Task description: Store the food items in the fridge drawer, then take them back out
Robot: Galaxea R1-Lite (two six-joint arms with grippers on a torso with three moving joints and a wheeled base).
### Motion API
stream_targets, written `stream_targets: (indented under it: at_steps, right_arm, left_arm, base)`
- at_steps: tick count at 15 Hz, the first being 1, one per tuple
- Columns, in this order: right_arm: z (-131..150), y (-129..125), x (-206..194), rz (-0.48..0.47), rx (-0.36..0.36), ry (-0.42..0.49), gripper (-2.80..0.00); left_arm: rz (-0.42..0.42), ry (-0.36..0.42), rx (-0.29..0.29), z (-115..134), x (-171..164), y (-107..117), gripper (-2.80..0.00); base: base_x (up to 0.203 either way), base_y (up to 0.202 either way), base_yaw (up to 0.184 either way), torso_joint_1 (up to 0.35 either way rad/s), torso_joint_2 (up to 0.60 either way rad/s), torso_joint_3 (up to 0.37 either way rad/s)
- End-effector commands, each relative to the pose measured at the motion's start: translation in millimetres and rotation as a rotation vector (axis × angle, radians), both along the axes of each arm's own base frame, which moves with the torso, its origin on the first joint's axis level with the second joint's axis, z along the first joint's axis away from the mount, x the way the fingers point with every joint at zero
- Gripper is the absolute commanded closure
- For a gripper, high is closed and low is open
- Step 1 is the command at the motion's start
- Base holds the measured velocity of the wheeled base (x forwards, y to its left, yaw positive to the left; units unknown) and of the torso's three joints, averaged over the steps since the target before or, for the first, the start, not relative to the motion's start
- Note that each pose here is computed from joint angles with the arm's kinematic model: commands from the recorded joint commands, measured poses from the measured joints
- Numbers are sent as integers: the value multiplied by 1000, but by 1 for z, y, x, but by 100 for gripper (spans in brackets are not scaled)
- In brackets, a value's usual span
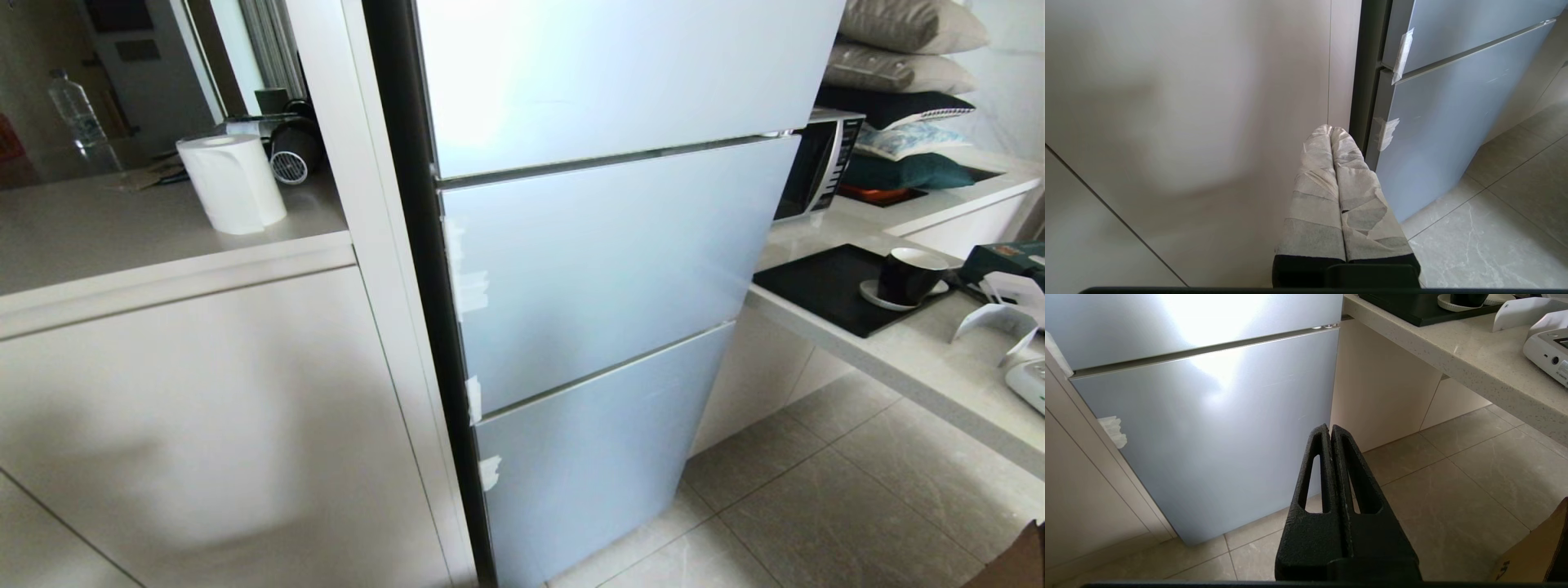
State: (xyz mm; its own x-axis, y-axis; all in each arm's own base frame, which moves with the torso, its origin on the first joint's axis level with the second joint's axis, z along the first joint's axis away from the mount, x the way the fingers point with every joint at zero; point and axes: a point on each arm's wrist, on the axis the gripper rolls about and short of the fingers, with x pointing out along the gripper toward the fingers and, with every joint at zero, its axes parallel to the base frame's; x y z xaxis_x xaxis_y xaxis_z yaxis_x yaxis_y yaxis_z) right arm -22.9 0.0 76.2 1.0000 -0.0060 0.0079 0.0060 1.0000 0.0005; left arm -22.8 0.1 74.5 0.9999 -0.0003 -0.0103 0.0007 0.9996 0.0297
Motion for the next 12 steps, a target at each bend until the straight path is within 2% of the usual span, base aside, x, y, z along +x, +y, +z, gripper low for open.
stream_targets:
  at_steps: [1,2,3,4,5,8,9,11,12]
  right_arm:
    - [0,0,0,0,0,0,0]
    - [0,0,0,0,0,0,0]
    - [0,0,0,1,0,0,0]
    - [0,0,0,1,0,0,0]
    - [0,0,0,1,0,0,0]
    - [0,0,0,-1,0,0,0]
    - [0,0,0,1,0,0,0]
    - [0,0,0,0,0,0,0]
    - [0,0,0,0,0,0,0]
  left_arm:
    - [4,-21,4,3,0,0,0]
    - [8,-81,-2,13,-3,0,0]
    - [10,-161,-17,32,-9,0,0]
    - [3,-205,-39,51,-15,0,0]
    - [-15,-181,-68,64,-14,0,0]
    - [-99,44,-202,92,22,-2,0]
    - [-125,124,-292,102,41,-3,0]
    - [-152,252,-580,121,85,-7,0]
    - [-157,309,-681,126,109,-9,0]
  base:
    - [0,0,0,0,0,0]
    - [0,0,0,0,0,0]
    - [0,0,0,0,0,0]
    - [0,0,0,0,0,0]
    - [0,0,0,0,0,0]
    - [0,0,0,0,0,0]
    - [0,0,0,0,0,0]
    - [0,0,0,0,0,0]
    - [0,0,0,0,0,0]
